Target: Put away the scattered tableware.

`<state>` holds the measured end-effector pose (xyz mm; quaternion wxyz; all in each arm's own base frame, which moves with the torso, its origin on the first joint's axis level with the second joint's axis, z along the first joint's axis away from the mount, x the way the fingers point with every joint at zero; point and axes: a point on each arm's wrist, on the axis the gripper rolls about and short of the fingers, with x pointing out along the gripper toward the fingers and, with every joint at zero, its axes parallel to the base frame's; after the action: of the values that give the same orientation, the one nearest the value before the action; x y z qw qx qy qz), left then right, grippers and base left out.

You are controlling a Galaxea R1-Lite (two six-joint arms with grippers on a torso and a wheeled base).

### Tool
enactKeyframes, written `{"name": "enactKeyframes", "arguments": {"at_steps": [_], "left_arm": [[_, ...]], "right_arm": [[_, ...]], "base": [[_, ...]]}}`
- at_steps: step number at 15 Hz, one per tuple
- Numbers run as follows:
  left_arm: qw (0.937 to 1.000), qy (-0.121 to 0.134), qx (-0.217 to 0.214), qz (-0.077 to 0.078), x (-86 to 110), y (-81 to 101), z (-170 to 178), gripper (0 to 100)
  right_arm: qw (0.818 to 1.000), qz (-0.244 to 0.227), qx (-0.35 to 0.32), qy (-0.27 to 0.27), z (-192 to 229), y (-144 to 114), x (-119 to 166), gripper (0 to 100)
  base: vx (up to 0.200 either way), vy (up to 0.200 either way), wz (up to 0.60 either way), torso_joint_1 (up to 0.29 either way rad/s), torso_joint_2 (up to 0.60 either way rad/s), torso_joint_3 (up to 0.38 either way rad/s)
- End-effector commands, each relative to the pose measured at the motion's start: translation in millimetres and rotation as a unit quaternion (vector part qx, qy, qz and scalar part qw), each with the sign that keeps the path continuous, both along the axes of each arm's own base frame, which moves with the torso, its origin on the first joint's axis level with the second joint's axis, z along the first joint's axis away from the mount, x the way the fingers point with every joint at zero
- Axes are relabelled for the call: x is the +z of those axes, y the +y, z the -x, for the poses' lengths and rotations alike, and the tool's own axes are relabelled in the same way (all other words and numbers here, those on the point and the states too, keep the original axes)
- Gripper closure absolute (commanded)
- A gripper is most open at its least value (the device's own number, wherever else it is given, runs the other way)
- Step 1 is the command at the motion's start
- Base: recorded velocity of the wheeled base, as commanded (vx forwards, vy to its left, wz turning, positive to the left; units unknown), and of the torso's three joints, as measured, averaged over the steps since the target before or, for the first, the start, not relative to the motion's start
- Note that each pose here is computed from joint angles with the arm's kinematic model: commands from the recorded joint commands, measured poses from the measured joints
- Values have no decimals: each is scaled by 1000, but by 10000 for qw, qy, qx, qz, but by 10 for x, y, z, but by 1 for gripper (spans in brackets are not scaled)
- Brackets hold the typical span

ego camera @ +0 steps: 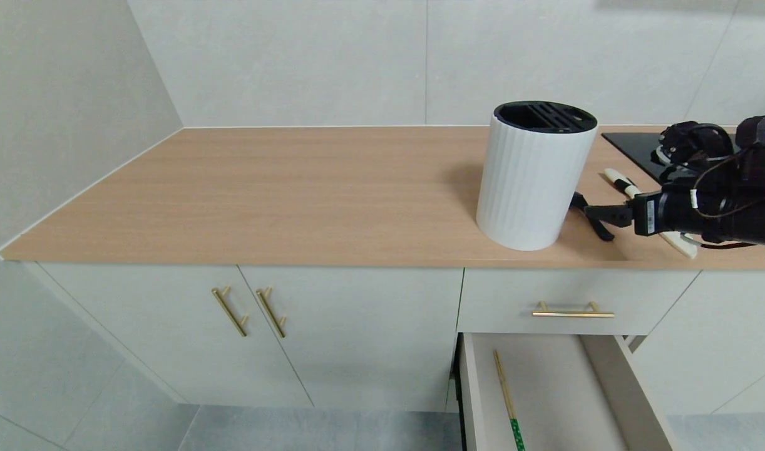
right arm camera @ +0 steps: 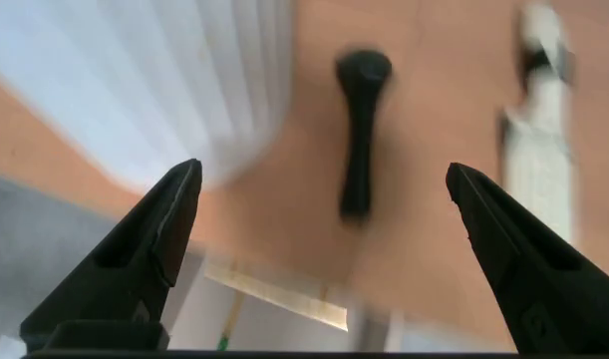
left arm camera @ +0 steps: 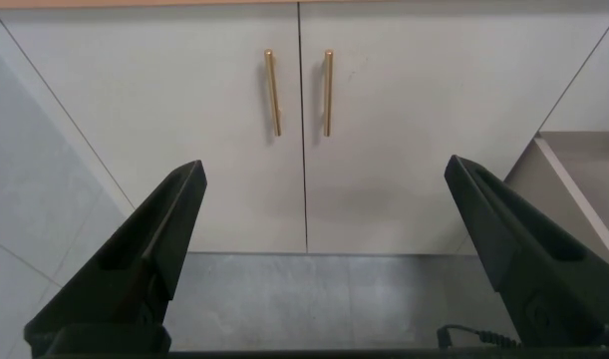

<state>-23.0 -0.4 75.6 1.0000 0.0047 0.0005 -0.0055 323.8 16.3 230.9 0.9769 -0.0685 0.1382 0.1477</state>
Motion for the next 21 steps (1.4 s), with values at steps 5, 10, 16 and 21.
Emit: {"name": "enactKeyframes", "arguments": {"at_steps": [5, 10, 16, 21], "left_arm": [[10000, 2, 2, 1, 0, 0, 0, 0], [10000, 2, 2, 1, 0, 0, 0, 0], [10000, 2, 2, 1, 0, 0, 0, 0], [10000, 2, 2, 1, 0, 0, 0, 0]], "right_arm": [[9996, -34, -127, 235, -307, -178, -312, 0], [9994, -16, -107, 325, -381, -148, -410, 0], [9989, 22, -156, 449, -512, -103, -536, 0], [9992, 13, -159, 374, -558, -103, -573, 0]], "base": [[0, 0, 0, 0, 0, 0], [0, 0, 0, 0, 0, 0], [0, 0, 0, 0, 0, 0], [0, 0, 0, 0, 0, 0]]}}
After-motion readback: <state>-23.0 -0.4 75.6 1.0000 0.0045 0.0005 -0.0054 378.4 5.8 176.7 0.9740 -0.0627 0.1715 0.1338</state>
